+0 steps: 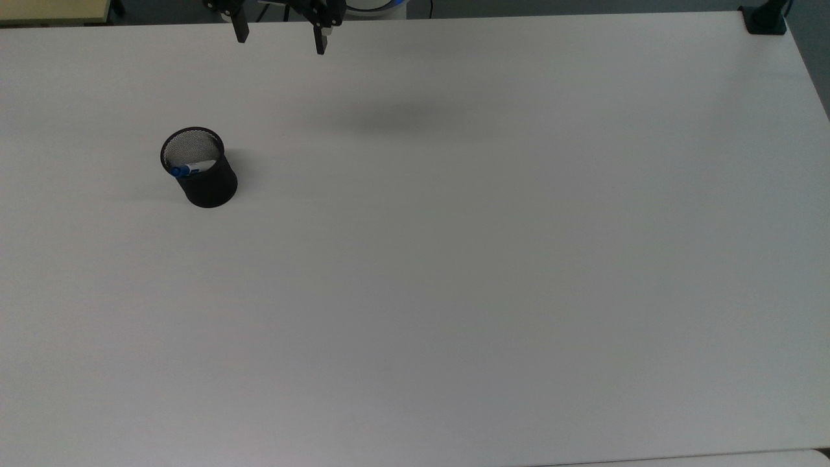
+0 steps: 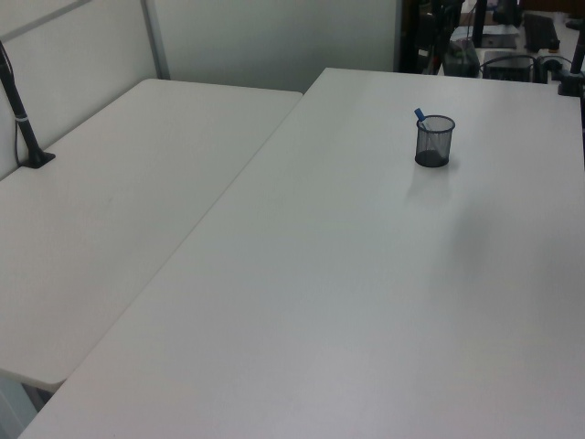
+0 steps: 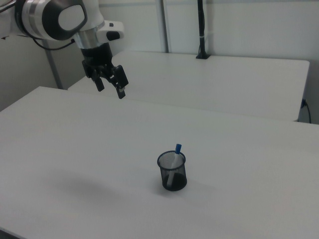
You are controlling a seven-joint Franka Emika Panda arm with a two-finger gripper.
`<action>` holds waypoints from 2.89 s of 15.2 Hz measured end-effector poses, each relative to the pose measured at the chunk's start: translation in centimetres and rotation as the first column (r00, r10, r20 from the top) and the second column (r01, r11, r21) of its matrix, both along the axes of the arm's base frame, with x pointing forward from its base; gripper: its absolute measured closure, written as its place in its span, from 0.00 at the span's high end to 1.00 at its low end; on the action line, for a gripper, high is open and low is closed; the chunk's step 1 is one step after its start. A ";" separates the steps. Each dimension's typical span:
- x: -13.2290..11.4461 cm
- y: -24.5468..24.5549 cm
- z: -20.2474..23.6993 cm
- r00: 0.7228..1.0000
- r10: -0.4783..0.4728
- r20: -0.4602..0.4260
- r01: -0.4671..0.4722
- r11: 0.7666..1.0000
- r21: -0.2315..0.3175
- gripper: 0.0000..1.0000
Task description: Remove the marker
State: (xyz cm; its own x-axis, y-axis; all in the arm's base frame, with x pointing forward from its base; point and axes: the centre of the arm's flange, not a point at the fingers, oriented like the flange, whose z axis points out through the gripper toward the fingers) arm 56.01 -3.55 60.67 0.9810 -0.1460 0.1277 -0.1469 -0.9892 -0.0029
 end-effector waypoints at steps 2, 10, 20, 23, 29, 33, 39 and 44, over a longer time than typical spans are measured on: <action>0.0 0.0 0.0 1.000 0.000 0.000 0.000 1.000 0.000 1.00; 0.0 0.1 0.0 1.000 0.002 0.000 -0.002 1.000 0.000 1.00; 0.0 0.1 0.0 0.999 0.047 -0.001 -0.047 0.999 -0.006 1.00; 0.0 -0.7 -0.2 0.982 0.191 -0.010 -0.191 0.981 -0.029 1.00; -0.2 -5.6 -1.4 0.957 0.283 -0.064 -0.288 0.952 -0.107 1.00; 0.4 -8.8 -6.5 0.968 0.250 -0.008 -0.249 0.958 -0.145 1.00; 1.1 -13.1 -13.4 0.978 0.198 0.057 -0.186 0.967 -0.174 1.00; 2.1 -14.2 -15.9 0.985 0.150 0.082 -0.134 0.975 -0.176 0.98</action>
